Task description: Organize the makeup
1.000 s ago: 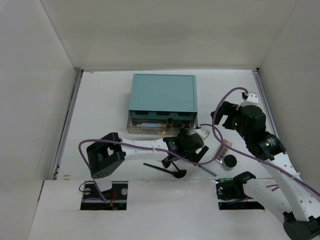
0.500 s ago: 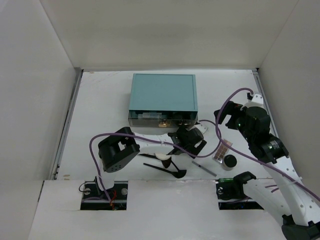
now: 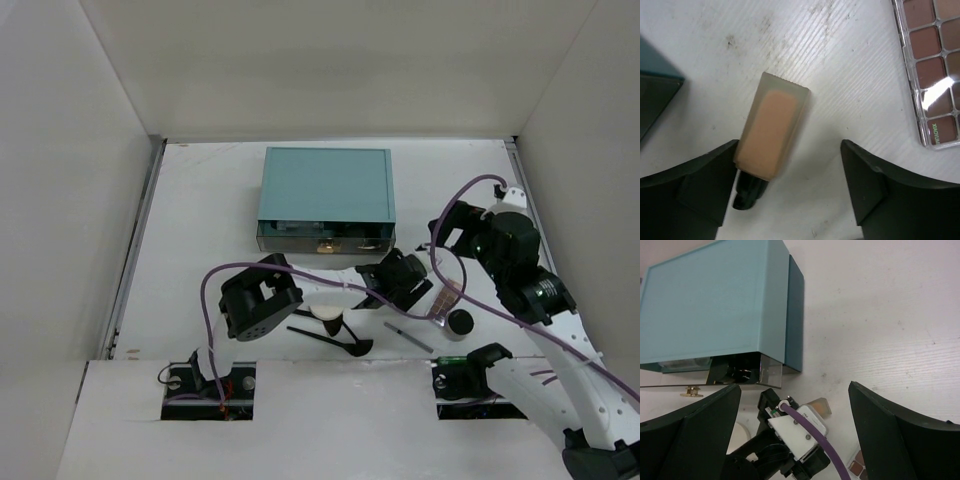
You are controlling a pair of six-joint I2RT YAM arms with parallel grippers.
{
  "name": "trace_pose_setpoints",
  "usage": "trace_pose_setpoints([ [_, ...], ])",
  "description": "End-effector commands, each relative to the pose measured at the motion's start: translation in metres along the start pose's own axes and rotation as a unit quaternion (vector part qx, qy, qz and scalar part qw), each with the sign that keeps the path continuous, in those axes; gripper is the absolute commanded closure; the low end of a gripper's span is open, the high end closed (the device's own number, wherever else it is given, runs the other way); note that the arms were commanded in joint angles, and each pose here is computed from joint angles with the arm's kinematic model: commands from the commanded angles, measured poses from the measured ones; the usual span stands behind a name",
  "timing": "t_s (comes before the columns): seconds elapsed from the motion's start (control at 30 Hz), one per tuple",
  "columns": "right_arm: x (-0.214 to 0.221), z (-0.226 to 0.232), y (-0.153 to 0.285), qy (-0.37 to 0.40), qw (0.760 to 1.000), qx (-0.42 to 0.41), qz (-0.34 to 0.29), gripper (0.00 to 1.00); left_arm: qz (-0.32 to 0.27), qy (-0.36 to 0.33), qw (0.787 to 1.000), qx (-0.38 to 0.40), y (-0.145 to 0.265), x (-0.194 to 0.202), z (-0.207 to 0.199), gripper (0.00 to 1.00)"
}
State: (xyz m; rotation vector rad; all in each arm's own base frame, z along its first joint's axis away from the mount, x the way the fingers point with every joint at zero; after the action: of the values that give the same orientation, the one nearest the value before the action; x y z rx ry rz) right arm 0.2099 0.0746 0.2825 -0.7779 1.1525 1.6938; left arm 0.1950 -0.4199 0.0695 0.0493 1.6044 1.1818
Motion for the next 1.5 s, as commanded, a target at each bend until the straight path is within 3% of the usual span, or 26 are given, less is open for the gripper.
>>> trace_pose_setpoints([
  [0.0, -0.010, 0.002, 0.003, -0.010, 0.999, -0.012, -0.031, 0.06, 0.008, -0.022, 1.000, -0.001, -0.009, 0.001, 0.003, 0.31],
  [0.3, -0.010, 0.001, 0.004, -0.012, 0.999, -0.011, -0.033, 0.06, -0.009, -0.041, 0.999, -0.001, -0.011, -0.005, 0.000, 0.84],
  [0.4, -0.012, 0.000, 0.007, -0.015, 0.999, -0.008, -0.038, 0.06, -0.033, -0.045, 0.998, -0.008, 0.003, -0.019, -0.001, 0.95],
  [0.67, -0.020, -0.010, 0.013, -0.028, 0.998, 0.007, -0.061, 0.06, -0.160, -0.020, 0.987, 0.013, 0.111, -0.084, -0.001, 0.99],
  [0.9, -0.019, -0.009, 0.012, -0.028, 0.998, 0.004, -0.060, 0.07, -0.235, -0.020, 0.971, 0.047, 0.194, -0.098, 0.007, 0.99],
  [1.27, -0.017, -0.005, 0.006, -0.027, 0.998, -0.007, -0.049, 0.07, -0.261, -0.043, 0.962, 0.074, 0.203, -0.078, 0.135, 1.00],
  [1.47, -0.015, -0.003, 0.006, -0.022, 0.999, -0.019, -0.041, 0.08, -0.270, -0.095, 0.951, 0.116, 0.195, -0.067, 0.171, 1.00],
])
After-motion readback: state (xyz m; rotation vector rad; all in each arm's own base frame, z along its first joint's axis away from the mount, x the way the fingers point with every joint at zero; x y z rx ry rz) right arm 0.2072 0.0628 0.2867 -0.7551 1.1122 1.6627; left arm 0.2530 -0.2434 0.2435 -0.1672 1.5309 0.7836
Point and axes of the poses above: each gripper's point midway between its finger pads, its own y axis back along the fingers, its own z axis along the line the jaws close on, x = y × z, the point moved 6 cm from there along y, back along the fingers, and after that the axes turned 1 degree about y, right-handed, at the moved point
